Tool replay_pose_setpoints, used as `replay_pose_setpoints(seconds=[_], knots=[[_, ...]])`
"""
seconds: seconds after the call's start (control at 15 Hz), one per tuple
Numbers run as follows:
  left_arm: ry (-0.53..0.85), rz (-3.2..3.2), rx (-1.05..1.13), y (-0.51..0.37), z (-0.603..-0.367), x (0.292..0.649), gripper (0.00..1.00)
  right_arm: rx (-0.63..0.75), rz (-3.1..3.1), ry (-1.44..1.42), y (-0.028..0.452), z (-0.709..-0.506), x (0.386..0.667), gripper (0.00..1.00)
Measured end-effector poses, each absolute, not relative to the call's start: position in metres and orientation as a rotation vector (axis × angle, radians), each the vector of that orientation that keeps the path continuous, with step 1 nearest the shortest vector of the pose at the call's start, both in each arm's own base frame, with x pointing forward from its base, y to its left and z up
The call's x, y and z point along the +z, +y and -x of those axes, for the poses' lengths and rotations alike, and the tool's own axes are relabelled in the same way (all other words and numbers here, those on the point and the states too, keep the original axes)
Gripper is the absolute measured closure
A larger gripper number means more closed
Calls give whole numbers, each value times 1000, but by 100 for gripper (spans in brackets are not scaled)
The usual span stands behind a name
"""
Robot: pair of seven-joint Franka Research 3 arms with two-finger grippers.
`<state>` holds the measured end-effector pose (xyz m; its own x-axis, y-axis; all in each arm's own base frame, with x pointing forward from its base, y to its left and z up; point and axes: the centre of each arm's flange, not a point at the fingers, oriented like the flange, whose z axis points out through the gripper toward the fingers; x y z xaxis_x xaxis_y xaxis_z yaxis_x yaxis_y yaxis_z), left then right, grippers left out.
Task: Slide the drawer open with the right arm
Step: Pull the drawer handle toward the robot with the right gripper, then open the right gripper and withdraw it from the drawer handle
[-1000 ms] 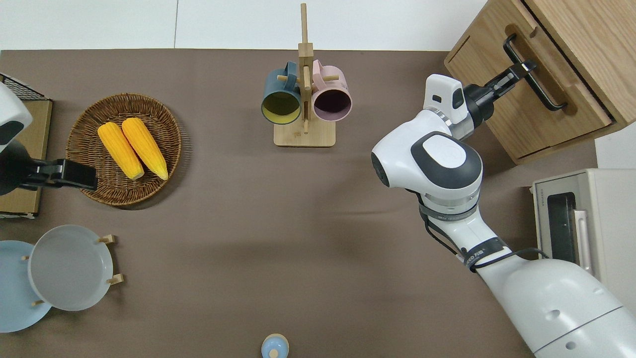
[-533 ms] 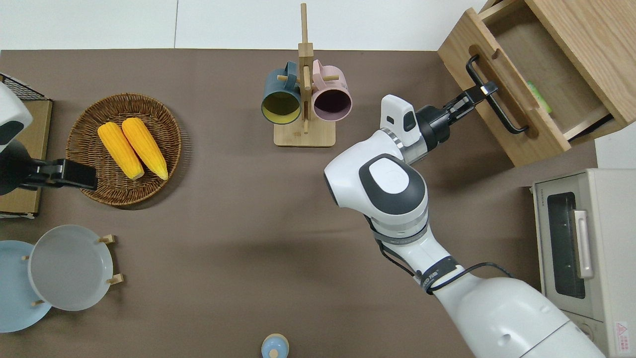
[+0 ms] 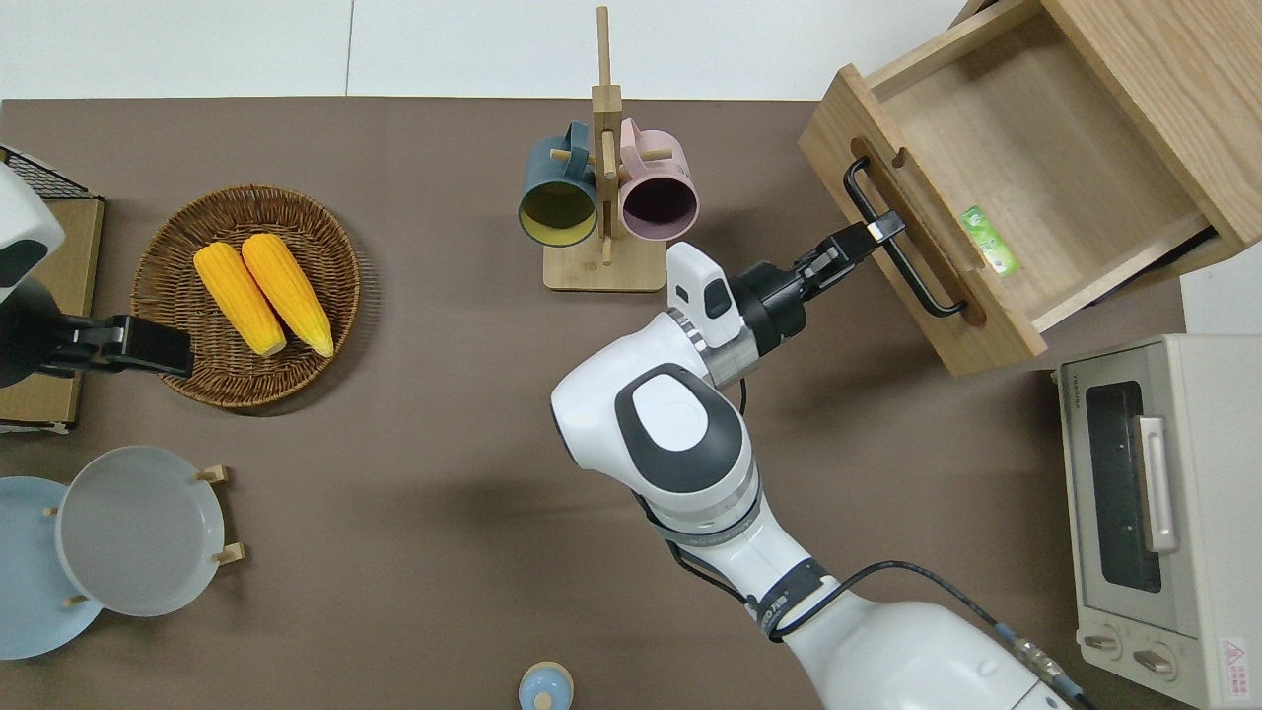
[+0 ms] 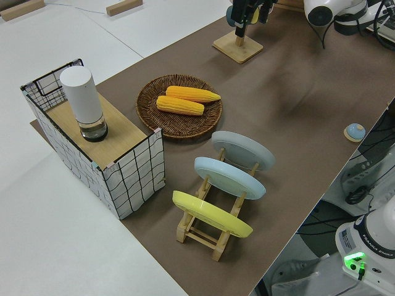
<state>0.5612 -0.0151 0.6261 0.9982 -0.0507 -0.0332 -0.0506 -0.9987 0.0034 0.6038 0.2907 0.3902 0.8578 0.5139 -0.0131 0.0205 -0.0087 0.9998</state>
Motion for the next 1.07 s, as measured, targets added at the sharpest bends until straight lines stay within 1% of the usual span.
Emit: replay_pose_setpoints(seconds=[0.2, 0.33, 0.73, 0.93, 1.0, 1.07], knots=[[-79, -3138, -52, -15, -561, 626, 0, 418, -1552, 449, 319, -585, 391, 83], [-79, -3138, -52, -15, -561, 626, 0, 424, -1554, 456, 328, -579, 391, 83], [-79, -3138, -52, -15, -561, 626, 0, 421, -1566, 451, 329, -579, 393, 83], [-79, -3138, -52, -15, -561, 626, 0, 418, -1568, 456, 330, -578, 393, 80], [-79, -3138, -52, -15, -561, 626, 0, 421, -1568, 457, 332, -577, 393, 74], [-79, -3138, -52, -15, -561, 626, 0, 424, -1568, 459, 333, -577, 394, 65]])
